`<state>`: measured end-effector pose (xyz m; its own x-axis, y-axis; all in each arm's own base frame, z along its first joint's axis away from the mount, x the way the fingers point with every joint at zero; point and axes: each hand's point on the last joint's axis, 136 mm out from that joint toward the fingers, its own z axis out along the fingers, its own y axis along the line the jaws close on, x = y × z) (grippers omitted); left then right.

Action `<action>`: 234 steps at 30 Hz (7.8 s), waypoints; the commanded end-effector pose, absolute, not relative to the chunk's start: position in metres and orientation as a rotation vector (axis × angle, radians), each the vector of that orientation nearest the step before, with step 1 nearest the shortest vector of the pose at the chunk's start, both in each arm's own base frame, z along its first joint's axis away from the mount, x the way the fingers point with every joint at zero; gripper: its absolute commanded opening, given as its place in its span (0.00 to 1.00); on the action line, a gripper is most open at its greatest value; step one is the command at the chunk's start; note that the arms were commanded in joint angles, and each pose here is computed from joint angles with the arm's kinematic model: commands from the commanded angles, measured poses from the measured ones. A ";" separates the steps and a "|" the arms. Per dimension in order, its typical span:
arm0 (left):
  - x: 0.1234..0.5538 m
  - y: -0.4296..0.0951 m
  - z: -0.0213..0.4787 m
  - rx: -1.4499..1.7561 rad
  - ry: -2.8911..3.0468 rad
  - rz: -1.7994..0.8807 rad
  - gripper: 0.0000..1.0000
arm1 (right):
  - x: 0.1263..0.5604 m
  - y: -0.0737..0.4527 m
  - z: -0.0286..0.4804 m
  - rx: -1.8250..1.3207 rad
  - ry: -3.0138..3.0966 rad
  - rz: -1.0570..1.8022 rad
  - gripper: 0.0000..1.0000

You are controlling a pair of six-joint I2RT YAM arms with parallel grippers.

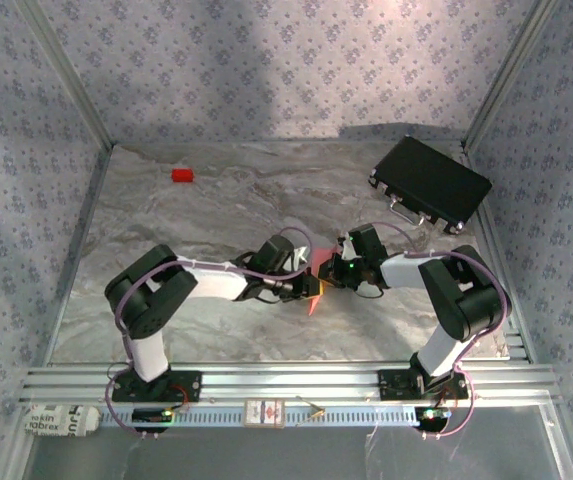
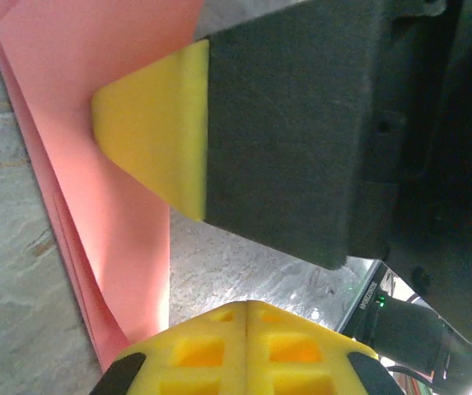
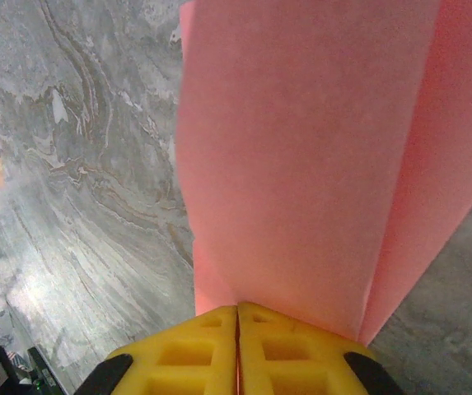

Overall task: Fold a paper plane with a square sheet of paper (pick it up from the middle)
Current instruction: Fold the wing for the fifth time at the center of the table.

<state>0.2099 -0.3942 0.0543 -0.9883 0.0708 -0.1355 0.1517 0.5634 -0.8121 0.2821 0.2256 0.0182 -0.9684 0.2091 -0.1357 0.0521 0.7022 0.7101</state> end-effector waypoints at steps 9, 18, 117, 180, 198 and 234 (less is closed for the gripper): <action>0.211 -0.378 0.010 0.181 2.820 -1.214 0.01 | 0.271 0.206 -0.004 0.322 2.806 0.990 0.10; 0.177 -0.343 -0.029 0.198 2.957 -1.057 0.00 | 0.289 0.209 0.029 0.233 2.728 1.014 0.13; 0.167 -0.347 -0.071 0.268 3.126 -0.805 0.00 | 0.315 0.170 0.023 0.357 2.671 1.000 0.10; 0.159 -0.334 -0.090 0.178 3.165 -0.780 0.00 | 0.374 0.109 0.006 0.576 2.615 0.955 0.10; 0.166 -0.345 -0.078 0.176 3.125 -0.831 0.00 | 0.347 0.168 0.066 0.310 2.534 1.122 0.12; 0.173 -0.354 -0.064 0.192 3.091 -0.872 0.00 | 0.310 0.172 0.047 0.323 2.578 1.083 0.11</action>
<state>0.2376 -0.4115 0.0200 -0.9698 0.0589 -0.2369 0.2165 0.6553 -0.7237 0.3263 0.1626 0.0592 -0.9081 0.3371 -0.2485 0.0503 0.6770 0.7343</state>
